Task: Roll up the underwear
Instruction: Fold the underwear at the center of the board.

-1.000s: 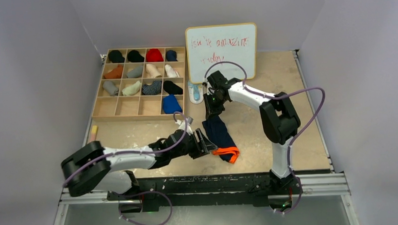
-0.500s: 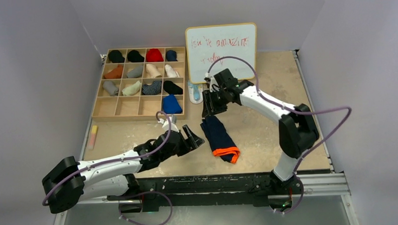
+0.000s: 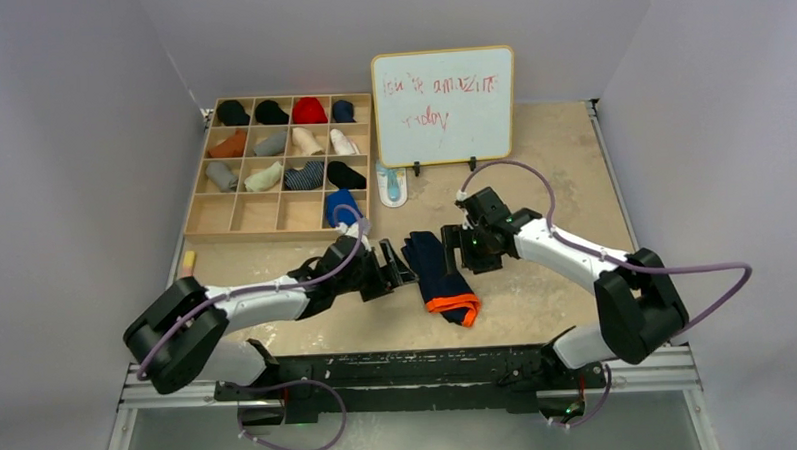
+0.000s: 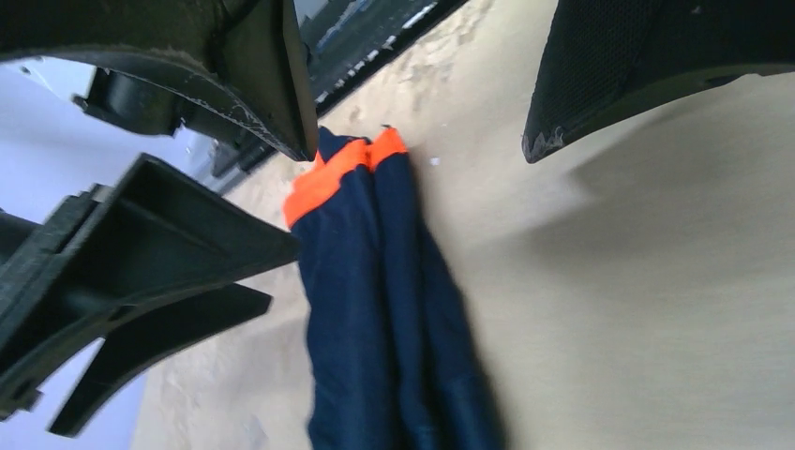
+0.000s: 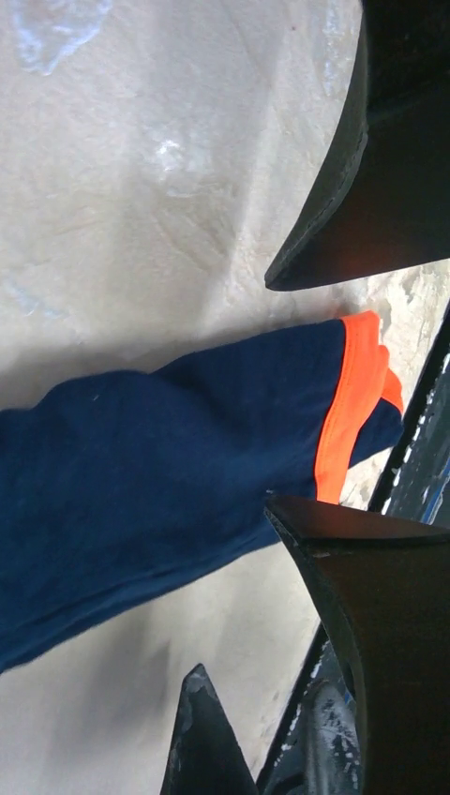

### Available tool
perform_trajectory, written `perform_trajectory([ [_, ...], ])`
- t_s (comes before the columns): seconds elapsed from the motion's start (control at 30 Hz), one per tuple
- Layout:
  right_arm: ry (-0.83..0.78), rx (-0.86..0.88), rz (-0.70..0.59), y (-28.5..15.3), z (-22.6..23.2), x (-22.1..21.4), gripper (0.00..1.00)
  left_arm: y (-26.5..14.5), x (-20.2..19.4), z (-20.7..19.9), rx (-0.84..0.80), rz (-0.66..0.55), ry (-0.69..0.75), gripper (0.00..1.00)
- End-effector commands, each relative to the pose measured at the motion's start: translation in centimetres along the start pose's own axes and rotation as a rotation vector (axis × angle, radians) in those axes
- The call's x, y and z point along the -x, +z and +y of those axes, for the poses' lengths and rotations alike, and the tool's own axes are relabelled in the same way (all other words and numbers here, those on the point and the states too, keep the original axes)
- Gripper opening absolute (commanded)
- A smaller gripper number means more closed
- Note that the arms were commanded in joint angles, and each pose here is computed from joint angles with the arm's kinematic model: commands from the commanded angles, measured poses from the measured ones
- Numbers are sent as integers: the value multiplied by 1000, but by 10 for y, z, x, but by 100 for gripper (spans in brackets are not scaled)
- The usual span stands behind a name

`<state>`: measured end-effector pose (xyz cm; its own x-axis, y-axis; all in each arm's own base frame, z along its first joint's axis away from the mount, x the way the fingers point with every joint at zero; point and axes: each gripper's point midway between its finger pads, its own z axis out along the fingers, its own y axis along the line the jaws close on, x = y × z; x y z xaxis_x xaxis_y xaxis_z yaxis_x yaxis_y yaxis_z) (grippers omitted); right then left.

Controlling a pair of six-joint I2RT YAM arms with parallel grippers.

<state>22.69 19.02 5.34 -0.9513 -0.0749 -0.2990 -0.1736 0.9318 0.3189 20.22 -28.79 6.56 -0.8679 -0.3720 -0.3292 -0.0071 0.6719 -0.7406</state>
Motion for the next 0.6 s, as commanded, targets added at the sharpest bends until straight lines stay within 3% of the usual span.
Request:
perform_trajectory([
  [0.0, 55, 29, -47, -4, -5, -1, 83, 8, -9, -55, -236, 113, 37, 78],
  [0.23, 177, 231, -58, -8, -13, -9, 85, 18, -29, -62, -293, 211, -2, 78],
  [0.57, 317, 281, -35, 3, -26, -26, 66, 32, -63, -56, -243, 289, -55, 74],
])
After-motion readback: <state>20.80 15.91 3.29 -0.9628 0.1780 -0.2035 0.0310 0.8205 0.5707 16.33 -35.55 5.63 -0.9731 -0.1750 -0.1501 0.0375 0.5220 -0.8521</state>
